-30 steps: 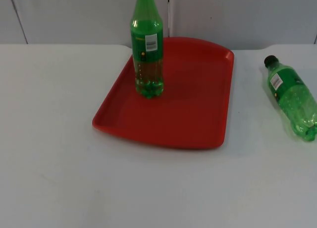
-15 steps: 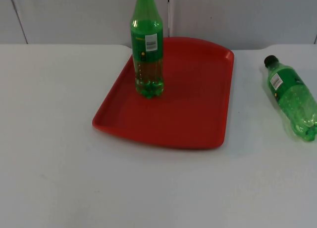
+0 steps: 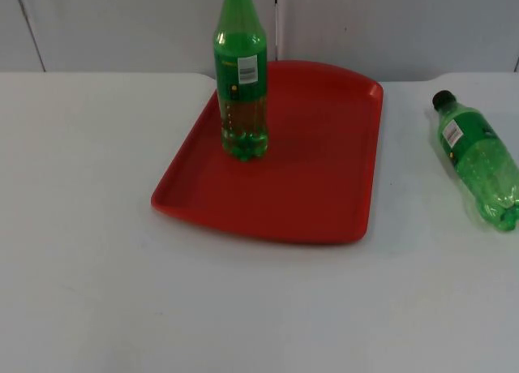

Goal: Place the bottle upright on the tray.

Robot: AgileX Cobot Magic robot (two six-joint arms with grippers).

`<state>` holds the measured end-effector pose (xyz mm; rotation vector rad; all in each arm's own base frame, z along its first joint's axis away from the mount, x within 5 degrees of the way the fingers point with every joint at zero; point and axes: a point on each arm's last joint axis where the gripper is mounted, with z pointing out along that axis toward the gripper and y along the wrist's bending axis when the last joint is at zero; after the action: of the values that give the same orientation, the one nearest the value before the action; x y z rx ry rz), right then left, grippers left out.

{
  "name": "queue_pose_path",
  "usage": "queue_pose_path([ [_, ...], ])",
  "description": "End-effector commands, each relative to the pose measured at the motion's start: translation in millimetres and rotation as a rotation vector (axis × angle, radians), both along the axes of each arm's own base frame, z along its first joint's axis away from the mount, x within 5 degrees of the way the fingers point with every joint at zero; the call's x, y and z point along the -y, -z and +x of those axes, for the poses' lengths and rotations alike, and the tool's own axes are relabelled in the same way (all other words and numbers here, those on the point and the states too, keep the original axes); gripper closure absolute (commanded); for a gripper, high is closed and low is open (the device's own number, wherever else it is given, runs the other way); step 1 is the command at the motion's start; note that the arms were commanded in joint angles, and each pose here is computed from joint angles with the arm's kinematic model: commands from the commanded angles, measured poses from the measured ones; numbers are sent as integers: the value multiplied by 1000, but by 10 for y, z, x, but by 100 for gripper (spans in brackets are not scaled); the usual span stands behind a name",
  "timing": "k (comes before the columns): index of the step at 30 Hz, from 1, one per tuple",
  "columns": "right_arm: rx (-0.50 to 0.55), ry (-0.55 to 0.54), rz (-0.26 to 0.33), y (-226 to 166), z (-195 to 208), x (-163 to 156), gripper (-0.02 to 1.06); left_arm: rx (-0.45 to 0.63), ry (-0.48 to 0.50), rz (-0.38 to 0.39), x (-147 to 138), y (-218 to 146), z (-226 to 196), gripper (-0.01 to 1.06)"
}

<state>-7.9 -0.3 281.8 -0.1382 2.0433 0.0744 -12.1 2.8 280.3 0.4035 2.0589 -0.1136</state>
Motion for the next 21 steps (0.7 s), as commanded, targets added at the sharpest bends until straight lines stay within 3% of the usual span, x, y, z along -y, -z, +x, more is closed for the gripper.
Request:
queue_pose_path([
  [1, 3, 6, -3, 14, 4, -1, -1, 4, 1, -2, 3, 7, 3, 0],
  [4, 16, 38, -84, 9, 12, 58, -1, 13, 1, -4, 5, 3, 9, 0],
  [7, 21, 59, -115, 5, 14, 88, -1, 15, 1, -5, 5, 1, 10, 0],
  [21, 22, 59, -107, 4, 15, 84, -1, 15, 1, -5, 5, 1, 10, 0],
])
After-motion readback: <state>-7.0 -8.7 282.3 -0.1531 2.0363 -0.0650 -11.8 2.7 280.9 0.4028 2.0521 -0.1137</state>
